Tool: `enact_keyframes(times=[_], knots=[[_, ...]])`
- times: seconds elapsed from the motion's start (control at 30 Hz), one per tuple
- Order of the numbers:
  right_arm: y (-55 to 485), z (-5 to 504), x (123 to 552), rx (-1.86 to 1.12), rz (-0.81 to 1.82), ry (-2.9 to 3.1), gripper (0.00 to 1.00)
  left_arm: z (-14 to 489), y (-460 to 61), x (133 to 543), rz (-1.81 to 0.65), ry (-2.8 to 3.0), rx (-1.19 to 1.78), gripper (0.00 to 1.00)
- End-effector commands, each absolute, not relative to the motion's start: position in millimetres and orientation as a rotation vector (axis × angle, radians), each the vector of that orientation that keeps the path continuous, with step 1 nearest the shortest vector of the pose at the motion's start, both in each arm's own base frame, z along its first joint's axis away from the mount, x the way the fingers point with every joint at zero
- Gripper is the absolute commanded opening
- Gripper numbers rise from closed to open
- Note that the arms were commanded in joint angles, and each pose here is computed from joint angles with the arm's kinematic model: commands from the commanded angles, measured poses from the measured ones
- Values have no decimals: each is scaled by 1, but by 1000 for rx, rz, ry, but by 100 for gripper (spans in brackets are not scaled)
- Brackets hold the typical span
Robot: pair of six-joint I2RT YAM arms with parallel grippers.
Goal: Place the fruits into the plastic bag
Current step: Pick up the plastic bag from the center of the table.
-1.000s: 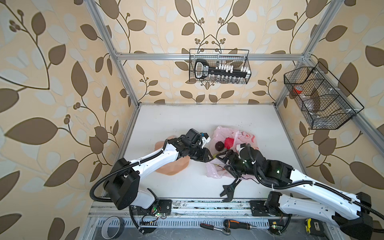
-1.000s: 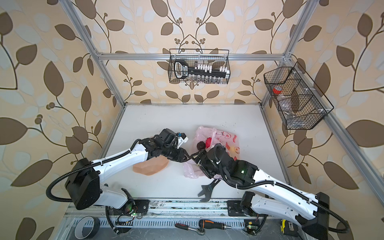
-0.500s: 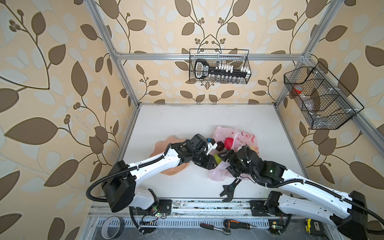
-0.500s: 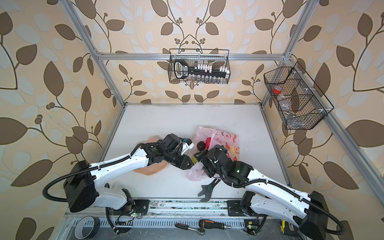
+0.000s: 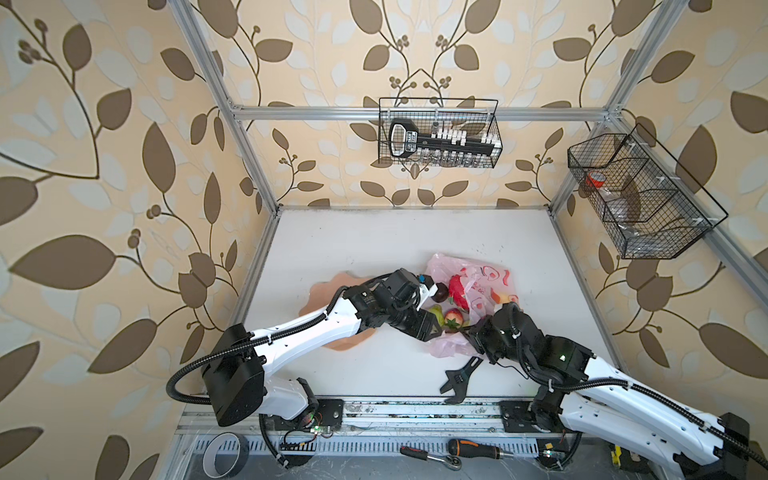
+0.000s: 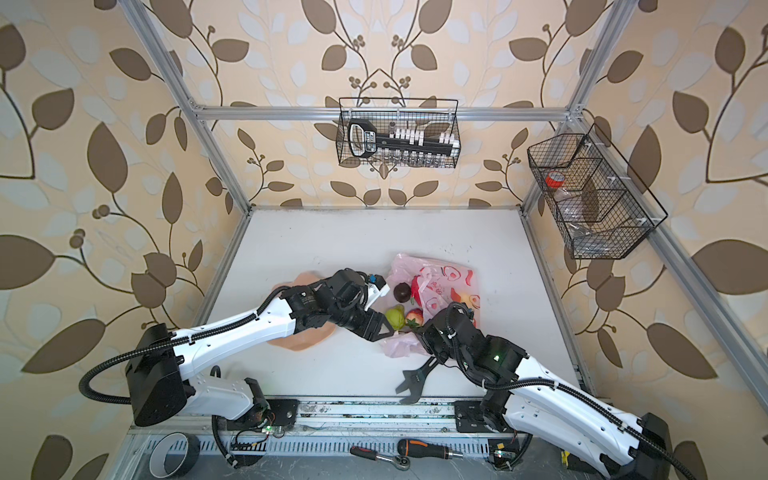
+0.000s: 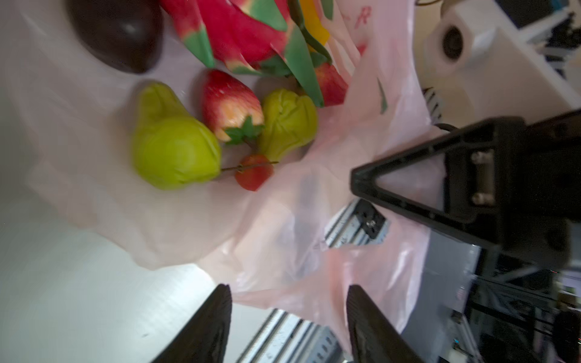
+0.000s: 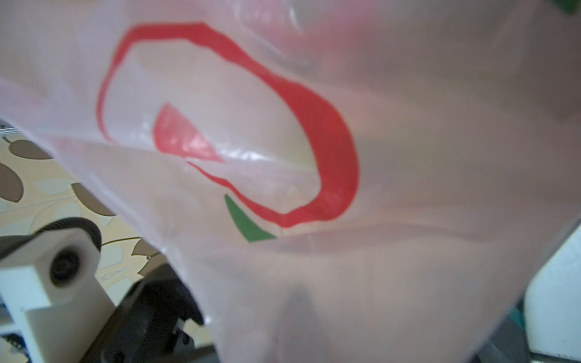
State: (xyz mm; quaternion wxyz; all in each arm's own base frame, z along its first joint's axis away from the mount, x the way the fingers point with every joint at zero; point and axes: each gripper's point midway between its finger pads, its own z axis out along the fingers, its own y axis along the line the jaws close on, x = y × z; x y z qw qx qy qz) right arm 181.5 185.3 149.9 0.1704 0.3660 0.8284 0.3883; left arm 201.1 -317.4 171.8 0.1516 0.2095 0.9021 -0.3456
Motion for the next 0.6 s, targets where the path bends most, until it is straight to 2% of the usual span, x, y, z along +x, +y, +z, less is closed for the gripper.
enact_keyframes(times=[0.0,0.1,0.3,0.57], knots=[[171,138,174,1121,1044,2359,0,189,-302,239,-851,2575,429,73],[170,141,175,1118,1065,2342,0,183,-314,253,-940,2642,295,76],[171,142,174,1088,1062,2351,0,171,-340,263,-1118,2747,23,75],[172,145,174,1057,1093,2344,0,140,-358,294,-1200,2723,-304,73]])
